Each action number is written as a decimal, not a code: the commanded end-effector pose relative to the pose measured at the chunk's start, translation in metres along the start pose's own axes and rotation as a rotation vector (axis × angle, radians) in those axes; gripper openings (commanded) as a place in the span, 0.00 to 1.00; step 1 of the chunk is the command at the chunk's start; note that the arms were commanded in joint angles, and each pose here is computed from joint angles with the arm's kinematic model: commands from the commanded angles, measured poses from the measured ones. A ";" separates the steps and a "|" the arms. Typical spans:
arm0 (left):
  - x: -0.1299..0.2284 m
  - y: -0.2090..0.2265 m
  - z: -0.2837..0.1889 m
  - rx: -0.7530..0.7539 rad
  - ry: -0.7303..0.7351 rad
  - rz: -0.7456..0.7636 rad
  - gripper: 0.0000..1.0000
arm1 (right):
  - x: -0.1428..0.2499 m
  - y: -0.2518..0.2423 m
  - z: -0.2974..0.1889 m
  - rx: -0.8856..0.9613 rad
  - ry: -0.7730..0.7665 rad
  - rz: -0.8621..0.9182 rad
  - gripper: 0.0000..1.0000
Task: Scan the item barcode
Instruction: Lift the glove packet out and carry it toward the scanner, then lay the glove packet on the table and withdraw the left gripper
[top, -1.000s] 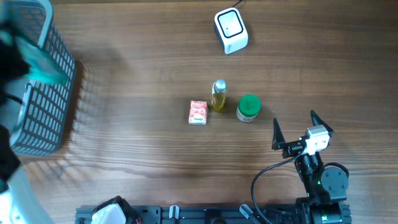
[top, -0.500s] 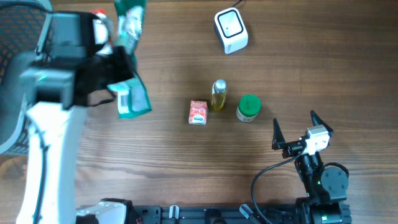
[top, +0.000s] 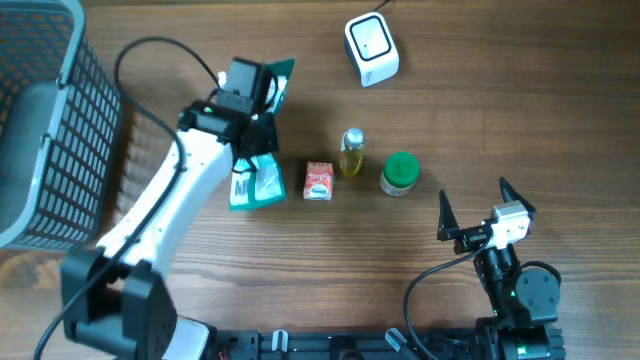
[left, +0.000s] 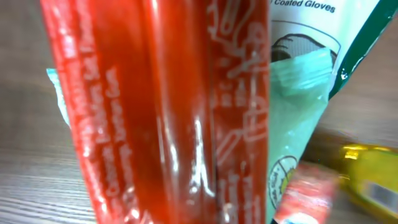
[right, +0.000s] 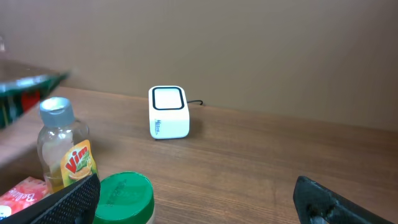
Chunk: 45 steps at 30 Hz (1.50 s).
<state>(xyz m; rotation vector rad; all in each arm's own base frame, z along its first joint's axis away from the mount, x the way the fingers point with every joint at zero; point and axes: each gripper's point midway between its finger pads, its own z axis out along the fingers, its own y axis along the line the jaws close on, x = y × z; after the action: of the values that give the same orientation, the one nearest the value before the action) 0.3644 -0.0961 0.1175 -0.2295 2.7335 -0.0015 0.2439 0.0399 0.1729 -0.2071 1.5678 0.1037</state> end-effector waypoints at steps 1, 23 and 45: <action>0.014 0.009 0.027 -0.057 0.016 -0.018 0.04 | -0.001 0.001 0.000 -0.008 -0.005 -0.006 1.00; 0.041 -0.006 0.079 -0.045 0.018 0.122 0.74 | -0.001 0.001 0.000 -0.008 -0.005 -0.007 1.00; -0.042 0.045 -0.037 0.034 -0.315 -0.103 1.00 | -0.001 0.001 0.000 -0.008 -0.005 -0.006 1.00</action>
<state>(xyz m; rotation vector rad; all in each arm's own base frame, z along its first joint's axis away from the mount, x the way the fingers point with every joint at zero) 0.3743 -0.0848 0.1425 -0.2096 2.4749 -0.0673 0.2439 0.0399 0.1729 -0.2074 1.5677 0.1034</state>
